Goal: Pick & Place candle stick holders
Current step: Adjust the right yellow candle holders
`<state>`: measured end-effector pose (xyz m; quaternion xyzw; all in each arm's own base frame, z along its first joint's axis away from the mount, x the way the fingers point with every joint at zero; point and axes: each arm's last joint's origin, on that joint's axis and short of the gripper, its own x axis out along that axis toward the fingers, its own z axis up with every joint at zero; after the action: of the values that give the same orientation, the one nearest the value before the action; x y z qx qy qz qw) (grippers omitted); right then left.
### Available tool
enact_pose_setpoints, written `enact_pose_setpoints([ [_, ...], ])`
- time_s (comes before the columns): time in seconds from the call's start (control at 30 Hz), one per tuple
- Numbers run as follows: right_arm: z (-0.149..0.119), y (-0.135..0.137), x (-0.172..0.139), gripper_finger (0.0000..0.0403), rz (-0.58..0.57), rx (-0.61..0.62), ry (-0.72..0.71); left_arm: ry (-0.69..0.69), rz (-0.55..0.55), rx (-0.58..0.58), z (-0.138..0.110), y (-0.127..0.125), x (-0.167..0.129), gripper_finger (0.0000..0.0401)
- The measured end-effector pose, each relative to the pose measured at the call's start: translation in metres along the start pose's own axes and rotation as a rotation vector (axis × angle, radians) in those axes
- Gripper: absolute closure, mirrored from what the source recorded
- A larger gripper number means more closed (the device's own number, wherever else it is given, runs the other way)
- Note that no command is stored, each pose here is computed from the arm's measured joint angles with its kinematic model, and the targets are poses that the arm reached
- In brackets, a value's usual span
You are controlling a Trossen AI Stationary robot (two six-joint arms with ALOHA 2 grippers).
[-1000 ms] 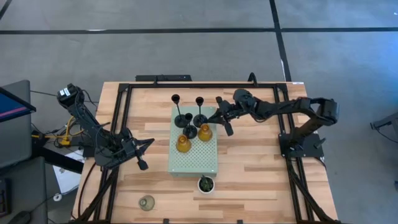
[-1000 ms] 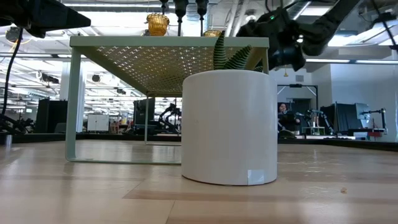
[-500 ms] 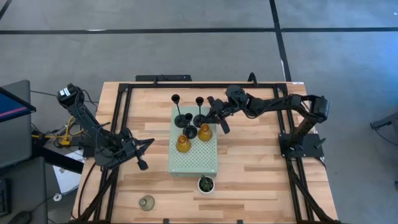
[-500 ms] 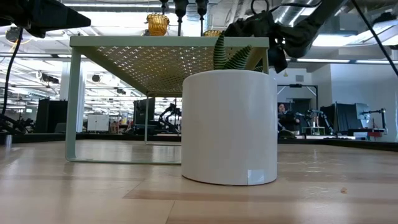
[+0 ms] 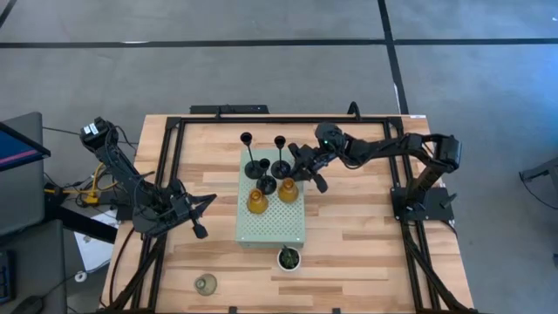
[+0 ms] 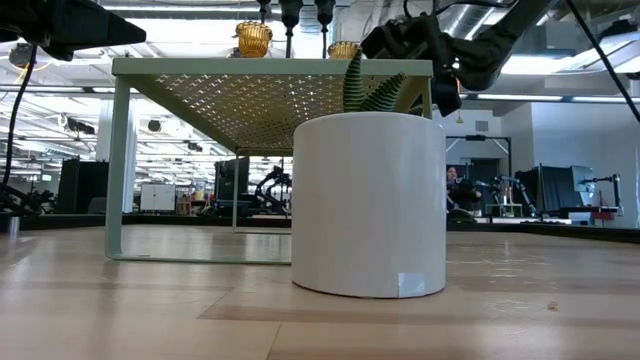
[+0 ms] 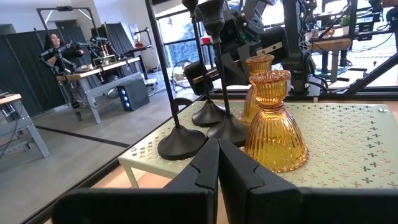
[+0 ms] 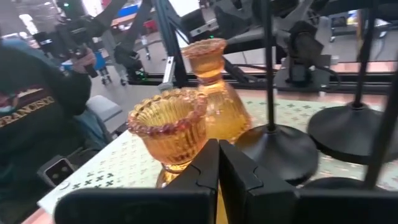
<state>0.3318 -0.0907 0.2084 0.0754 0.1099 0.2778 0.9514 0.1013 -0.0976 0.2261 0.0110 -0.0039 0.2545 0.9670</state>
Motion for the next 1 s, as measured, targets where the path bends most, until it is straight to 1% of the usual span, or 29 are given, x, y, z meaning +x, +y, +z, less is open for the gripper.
enact_pose_setpoints([
  [0.13,0.0,0.003,0.003,0.0403,0.033,0.005,0.004,0.0,0.0,0.0,0.0,0.0,0.0,0.0394],
  [0.47,-0.004,0.011,0.01,0.0403,0.067,0.041,0.041,0.0,0.0,0.0,0.0,0.0,0.0,0.0394],
  [0.73,-0.005,0.019,0.019,0.0403,0.093,0.035,0.05,0.0,0.0,0.0,0.0,0.0,0.0,0.0394],
  [0.9,-0.005,0.017,0.018,0.0403,0.046,0.034,0.049,0.0,0.0,0.0,0.0,0.0,0.0,0.0394],
  [1.0,-0.004,0.011,0.014,0.0403,-0.037,0.031,0.043,0.0,0.0,0.0,0.0,0.0,0.0,0.0394],
])
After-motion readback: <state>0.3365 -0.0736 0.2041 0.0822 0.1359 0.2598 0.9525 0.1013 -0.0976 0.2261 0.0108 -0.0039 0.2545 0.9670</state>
